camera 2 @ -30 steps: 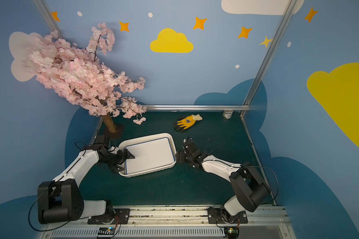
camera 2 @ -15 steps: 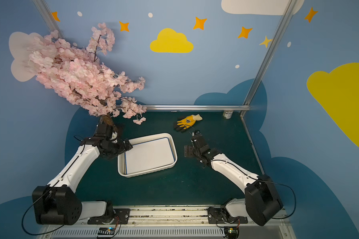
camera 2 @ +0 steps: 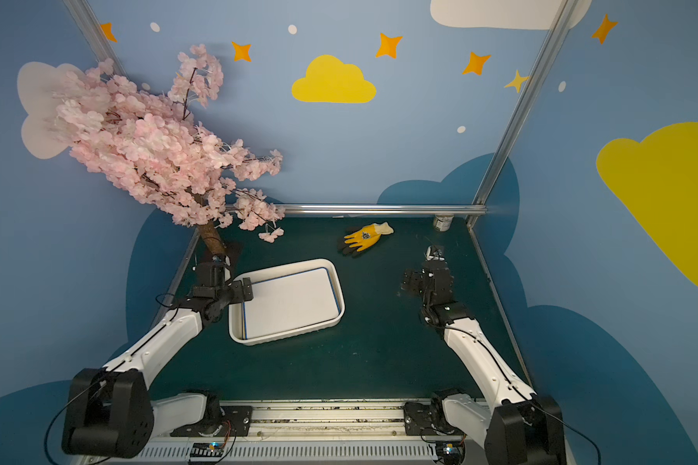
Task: Put the whiteboard into the storage box
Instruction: Reset both arms
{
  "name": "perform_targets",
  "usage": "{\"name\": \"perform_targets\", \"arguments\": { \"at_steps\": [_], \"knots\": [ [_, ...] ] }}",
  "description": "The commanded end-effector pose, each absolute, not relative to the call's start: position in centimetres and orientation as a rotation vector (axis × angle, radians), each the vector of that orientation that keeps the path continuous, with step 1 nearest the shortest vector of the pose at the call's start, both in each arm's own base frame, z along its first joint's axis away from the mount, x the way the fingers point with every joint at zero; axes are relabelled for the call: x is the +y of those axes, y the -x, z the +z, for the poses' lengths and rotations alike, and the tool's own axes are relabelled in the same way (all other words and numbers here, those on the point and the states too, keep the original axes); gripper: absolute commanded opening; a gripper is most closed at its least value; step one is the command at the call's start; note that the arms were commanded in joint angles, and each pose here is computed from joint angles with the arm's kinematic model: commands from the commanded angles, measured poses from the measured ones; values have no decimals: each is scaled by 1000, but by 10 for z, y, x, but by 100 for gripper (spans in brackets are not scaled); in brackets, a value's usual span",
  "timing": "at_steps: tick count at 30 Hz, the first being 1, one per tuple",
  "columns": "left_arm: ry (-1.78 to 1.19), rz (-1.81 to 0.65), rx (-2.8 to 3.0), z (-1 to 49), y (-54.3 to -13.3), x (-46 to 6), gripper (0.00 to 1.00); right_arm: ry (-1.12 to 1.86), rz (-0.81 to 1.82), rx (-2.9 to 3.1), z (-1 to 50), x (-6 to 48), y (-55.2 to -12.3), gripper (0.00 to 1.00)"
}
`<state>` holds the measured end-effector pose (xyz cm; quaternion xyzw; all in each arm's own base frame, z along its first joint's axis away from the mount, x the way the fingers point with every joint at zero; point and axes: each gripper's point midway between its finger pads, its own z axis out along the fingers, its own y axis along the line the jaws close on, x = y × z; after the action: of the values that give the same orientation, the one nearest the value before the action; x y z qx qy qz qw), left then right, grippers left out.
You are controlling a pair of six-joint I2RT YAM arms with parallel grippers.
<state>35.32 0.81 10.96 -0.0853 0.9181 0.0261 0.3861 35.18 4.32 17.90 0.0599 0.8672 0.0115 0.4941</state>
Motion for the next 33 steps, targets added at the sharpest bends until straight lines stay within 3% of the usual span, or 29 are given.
{"name": "perform_targets", "arguments": {
  "at_steps": [1, 10, 15, 33],
  "knots": [
    [198, 147, 2205, 121, -381, 22, 99, -191, 2, 2037, 168, 23, -358, 94],
    [56, 89, 2079, 95, -403, 11, 99, -156, -96, 1981, 128, -2, -368, 94],
    [28, -121, 2089, 85, -409, 3, 99, -120, -142, 1890, 124, -8, -375, 96],
    [-13, -116, 1994, 80, -395, -2, 99, -24, -42, 1942, 91, 7, -394, 95]
  ]
}}
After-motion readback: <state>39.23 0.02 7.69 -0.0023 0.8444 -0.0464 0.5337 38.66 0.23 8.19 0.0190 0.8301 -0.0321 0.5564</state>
